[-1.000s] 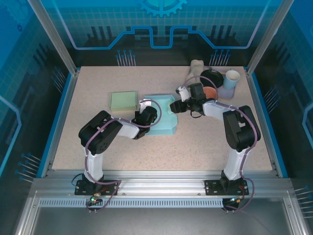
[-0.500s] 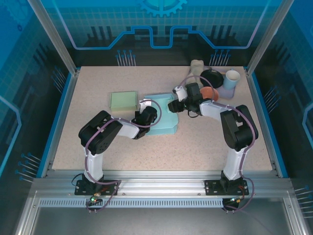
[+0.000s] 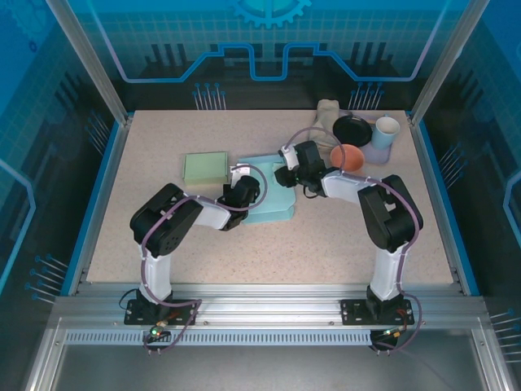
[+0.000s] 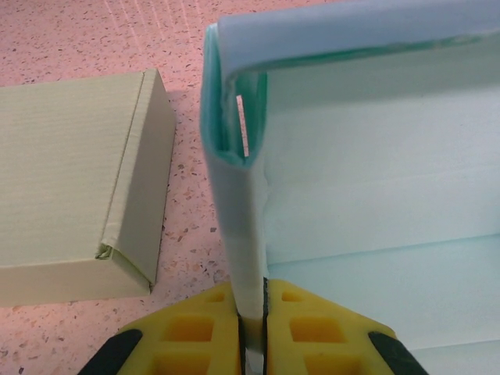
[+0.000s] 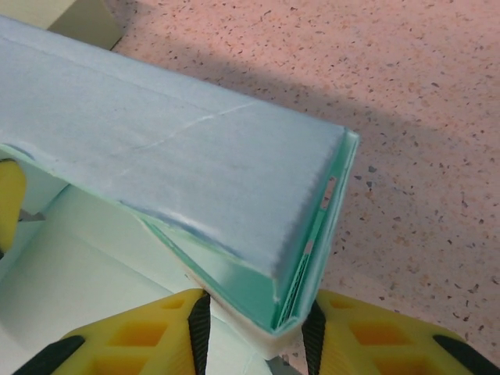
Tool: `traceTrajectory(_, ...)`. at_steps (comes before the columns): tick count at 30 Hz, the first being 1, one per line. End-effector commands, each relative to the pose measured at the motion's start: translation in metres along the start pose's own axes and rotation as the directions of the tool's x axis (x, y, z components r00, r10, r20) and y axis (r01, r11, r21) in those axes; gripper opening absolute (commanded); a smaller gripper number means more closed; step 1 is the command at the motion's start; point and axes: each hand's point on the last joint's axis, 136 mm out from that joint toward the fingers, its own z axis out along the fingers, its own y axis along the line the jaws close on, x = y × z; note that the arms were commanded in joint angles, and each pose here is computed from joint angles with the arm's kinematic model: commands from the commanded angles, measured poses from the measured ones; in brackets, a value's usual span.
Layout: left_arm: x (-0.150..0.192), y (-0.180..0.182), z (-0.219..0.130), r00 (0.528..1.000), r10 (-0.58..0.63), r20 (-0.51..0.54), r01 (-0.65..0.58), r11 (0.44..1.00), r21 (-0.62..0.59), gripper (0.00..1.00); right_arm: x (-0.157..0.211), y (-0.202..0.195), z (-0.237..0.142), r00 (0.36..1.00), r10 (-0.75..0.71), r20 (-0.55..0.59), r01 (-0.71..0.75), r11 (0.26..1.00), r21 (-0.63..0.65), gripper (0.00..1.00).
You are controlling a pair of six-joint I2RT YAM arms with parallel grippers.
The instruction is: Fold the paper box
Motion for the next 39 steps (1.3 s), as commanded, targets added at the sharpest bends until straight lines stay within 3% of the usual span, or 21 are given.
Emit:
traceTrajectory(1,0.017,-0.002,-0.001,0.997,0.034,-0.065,-0.031,0.998,0.045,0.12,-0.020,0.006,0.006,0.997,-0.016,0.071,0.010,0.997,0.074,0.38)
traceTrajectory(15,0.018,0.005,0.001,0.995,-0.021,-0.097,0.028,0.997,0.066,0.13,-0.030,-0.012,-0.002,0.991,-0.050,0.121,-0.002,0.920,0.392,0.27)
traceTrajectory(23,0.019,0.006,0.002,0.994,-0.028,-0.104,0.035,0.997,0.065,0.12,-0.027,-0.042,-0.021,0.993,-0.031,0.110,-0.046,0.769,0.638,0.29)
traceTrajectory(27,0.019,0.007,0.002,0.994,-0.030,-0.106,0.036,0.998,0.061,0.13,-0.027,-0.050,-0.028,0.995,-0.075,0.066,0.003,0.681,0.732,0.30)
traceTrajectory(29,0.019,0.006,0.002,0.994,-0.030,-0.106,0.036,0.997,0.062,0.12,-0.030,-0.042,-0.022,0.993,-0.087,0.080,0.008,0.726,0.688,0.31)
traceTrajectory(30,0.019,0.006,0.002,0.994,-0.028,-0.108,0.035,0.997,0.063,0.12,-0.032,-0.031,-0.016,0.990,-0.089,0.109,0.004,0.791,0.612,0.32)
traceTrajectory(32,0.019,0.006,0.002,0.994,-0.030,-0.108,0.037,0.997,0.063,0.12,-0.034,-0.004,-0.004,0.985,-0.051,0.164,-0.015,0.926,0.378,0.35)
traceTrajectory(33,0.019,0.006,0.002,0.994,-0.030,-0.107,0.037,0.997,0.062,0.12,-0.035,0.002,-0.001,0.983,-0.005,0.182,-0.046,0.960,0.277,0.35)
traceTrajectory(36,0.019,0.005,0.001,0.994,-0.031,-0.102,0.040,0.996,0.082,0.12,-0.039,0.014,0.004,0.978,0.067,0.199,-0.082,0.994,0.066,0.36)
traceTrajectory(39,0.018,0.004,0.000,0.993,-0.037,-0.108,0.048,0.993,0.106,0.12,-0.042,0.023,0.004,0.976,0.054,0.210,-0.052,0.999,-0.015,0.37)
